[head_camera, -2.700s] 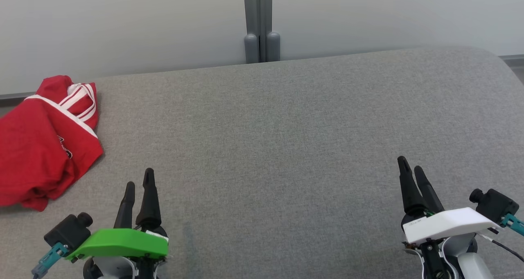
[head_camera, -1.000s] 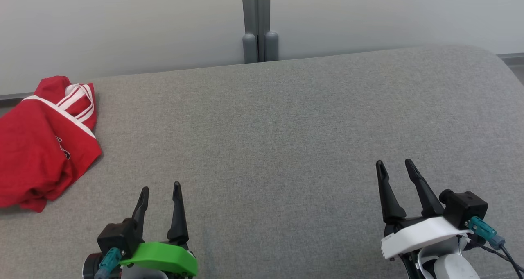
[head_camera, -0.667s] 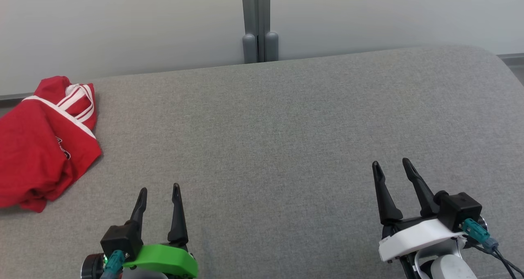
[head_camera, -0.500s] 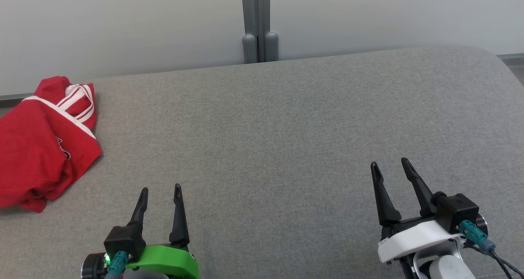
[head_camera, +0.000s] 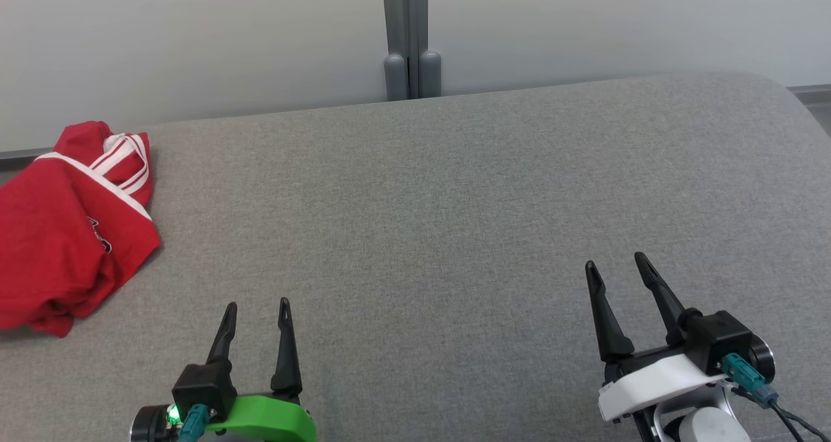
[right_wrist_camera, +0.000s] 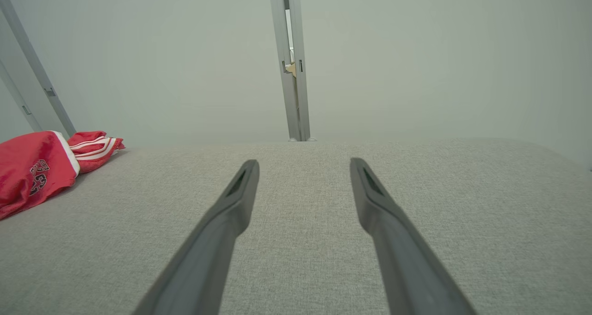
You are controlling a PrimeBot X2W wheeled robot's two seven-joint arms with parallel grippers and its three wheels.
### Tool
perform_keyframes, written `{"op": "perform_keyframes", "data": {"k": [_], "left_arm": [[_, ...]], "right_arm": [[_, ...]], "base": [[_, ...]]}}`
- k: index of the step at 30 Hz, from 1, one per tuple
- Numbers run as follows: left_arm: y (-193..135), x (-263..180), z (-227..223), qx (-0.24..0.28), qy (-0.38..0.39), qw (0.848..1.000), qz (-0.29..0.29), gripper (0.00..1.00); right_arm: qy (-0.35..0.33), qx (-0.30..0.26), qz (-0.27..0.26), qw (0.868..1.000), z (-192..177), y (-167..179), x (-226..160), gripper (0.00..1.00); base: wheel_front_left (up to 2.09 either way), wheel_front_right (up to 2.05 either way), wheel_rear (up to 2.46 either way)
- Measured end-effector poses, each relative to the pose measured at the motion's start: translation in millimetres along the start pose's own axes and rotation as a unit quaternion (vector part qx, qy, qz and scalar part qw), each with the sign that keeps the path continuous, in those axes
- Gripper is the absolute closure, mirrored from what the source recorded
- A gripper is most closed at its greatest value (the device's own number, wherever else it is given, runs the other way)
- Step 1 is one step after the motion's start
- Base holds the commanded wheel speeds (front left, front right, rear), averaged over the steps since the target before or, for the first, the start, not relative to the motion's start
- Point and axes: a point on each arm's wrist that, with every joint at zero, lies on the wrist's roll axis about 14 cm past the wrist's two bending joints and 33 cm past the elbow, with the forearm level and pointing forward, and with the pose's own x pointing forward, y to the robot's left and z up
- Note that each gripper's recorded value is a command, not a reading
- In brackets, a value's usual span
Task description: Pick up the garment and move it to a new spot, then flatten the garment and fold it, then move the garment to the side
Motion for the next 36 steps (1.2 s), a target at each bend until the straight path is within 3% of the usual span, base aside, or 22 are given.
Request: {"op": "perform_keyframes", "data": {"k": [21, 36], "left_arm": [[8, -5, -3, -0.003, 0.005, 1.0, 0.011, 0.0], [71, -43, 10, 0.007, -0.016, 0.993, 0.114, 0.0]], "right_arm": [[0.006, 0.001, 0.006, 1.0, -5, 3, 2, 0.0], [0.018, 0.021, 0.105, 0.994, -16, 67, 30, 0.0]], "base": [[0.0, 0.0, 0.0], [0.0, 0.0, 0.0]]}}
